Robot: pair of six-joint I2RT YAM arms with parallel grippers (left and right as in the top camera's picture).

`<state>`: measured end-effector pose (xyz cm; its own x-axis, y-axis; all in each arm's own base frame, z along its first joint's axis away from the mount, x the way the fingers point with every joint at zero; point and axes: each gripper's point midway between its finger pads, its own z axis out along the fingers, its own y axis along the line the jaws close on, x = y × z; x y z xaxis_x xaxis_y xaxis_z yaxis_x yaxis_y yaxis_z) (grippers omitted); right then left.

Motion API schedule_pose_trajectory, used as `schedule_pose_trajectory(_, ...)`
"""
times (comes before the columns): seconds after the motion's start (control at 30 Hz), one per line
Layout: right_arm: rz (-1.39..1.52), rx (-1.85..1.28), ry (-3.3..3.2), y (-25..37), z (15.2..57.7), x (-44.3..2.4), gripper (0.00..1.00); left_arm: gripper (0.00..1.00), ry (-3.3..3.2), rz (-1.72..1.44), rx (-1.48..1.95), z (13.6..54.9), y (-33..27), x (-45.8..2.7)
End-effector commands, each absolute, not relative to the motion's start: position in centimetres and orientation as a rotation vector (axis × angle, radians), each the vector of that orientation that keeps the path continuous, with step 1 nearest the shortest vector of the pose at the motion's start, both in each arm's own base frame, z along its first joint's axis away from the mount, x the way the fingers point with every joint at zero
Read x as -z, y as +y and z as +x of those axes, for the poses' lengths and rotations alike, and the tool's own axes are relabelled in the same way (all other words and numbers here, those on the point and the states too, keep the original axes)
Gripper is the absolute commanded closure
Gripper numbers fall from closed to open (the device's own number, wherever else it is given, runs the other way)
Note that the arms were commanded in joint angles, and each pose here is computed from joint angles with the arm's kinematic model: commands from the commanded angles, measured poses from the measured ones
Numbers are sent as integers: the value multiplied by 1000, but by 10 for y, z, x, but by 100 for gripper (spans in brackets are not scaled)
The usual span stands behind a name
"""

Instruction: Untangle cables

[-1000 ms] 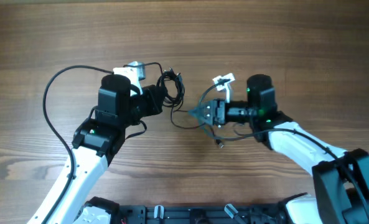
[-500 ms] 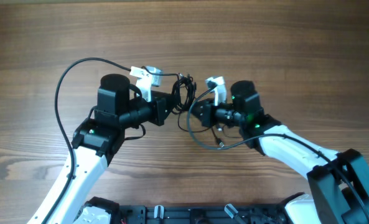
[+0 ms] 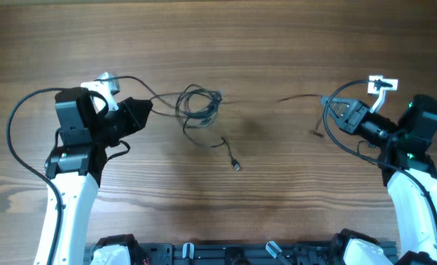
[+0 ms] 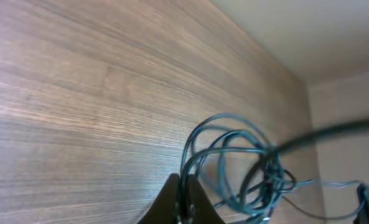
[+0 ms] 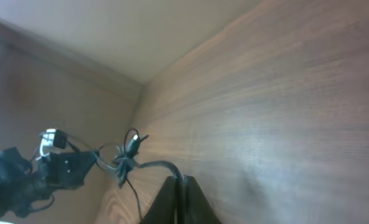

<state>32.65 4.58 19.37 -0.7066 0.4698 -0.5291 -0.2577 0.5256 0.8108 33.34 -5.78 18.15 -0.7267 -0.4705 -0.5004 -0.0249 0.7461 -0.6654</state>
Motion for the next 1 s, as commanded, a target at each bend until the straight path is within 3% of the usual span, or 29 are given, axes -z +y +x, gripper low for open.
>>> schedule_pose_trajectory(0.0, 229, -1215, 2049, 41, 323, -186, 18, 96, 2248, -326, 983, 333, -74, -190)
schedule_pose_trajectory(0.03, 237, -1225, 2061, 43, 321, -183, 4, 96, 2232, -188, 1050, 328, -89, -197)
schedule_pose_trajectory(0.07, 249, -1252, 2090, 49, 317, -179, 0, 96, 2189, 31, 1144, 318, -112, -207)
schedule_pose_trajectory(0.17, 57, -1306, 2158, 91, 300, -171, 0, 96, 2061, 489, 1319, 284, -169, -222)
schedule_pose_trajectory(0.23, -152, -1325, 2161, 125, 289, -172, 0, 96, 2026, 579, 1342, 279, -189, -224)
schedule_pose_trajectory(0.37, -528, -1291, 2134, 188, 263, -168, 0, 96, 1975, 460, 1444, 292, -199, -253)
schedule_pose_trajectory(0.47, -483, -1005, 2220, 197, 281, -146, 1, 85, 1959, 384, 1500, 297, -200, -267)
schedule_pose_trajectory(0.5, -325, -869, 2290, 186, 295, -133, 2, 82, 1964, 370, 1488, 299, -199, -266)
schedule_pose_trajectory(0.53, -107, -743, 2353, 169, 307, -121, 2, 71, 2012, 298, 1449, 305, -195, -256)
schedule_pose_trajectory(0.57, 64, -671, 2389, 155, 312, -111, 1, 58, 2129, 130, 1340, 316, -183, -230)
schedule_pose_trajectory(0.6, 184, -639, 2414, 146, 312, -104, 0, 36, 2279, -114, 1167, 324, -160, -194)
schedule_pose_trajectory(0.63, 270, -624, 2434, 141, 311, -99, 0, 0, 2422, -470, 949, 323, -127, -154)
schedule_pose_trajectory(0.67, 329, -626, 2455, 139, 309, -94, 0, 0, 2514, -902, 659, 303, -85, -113)
schedule_pose_trajectory(0.73, 383, -626, 2488, 138, 305, -86, 0, 0, 2524, -1350, 295, 261, -41, -78)
schedule_pose_trajectory(0.77, 389, -618, 2506, 137, 302, -82, 0, 0, 2554, -1377, 218, 251, -36, -71)
schedule_pose_trajectory(0.87, 400, -592, 2556, 133, 293, -74, 0, 0, 2833, -1037, 141, 232, -40, -55)
schedule_pose_trajectory(0.97, 384, -633, 2571, 139, 290, -75, 0, 0, 3010, -1109, -19, 192, -34, -39)
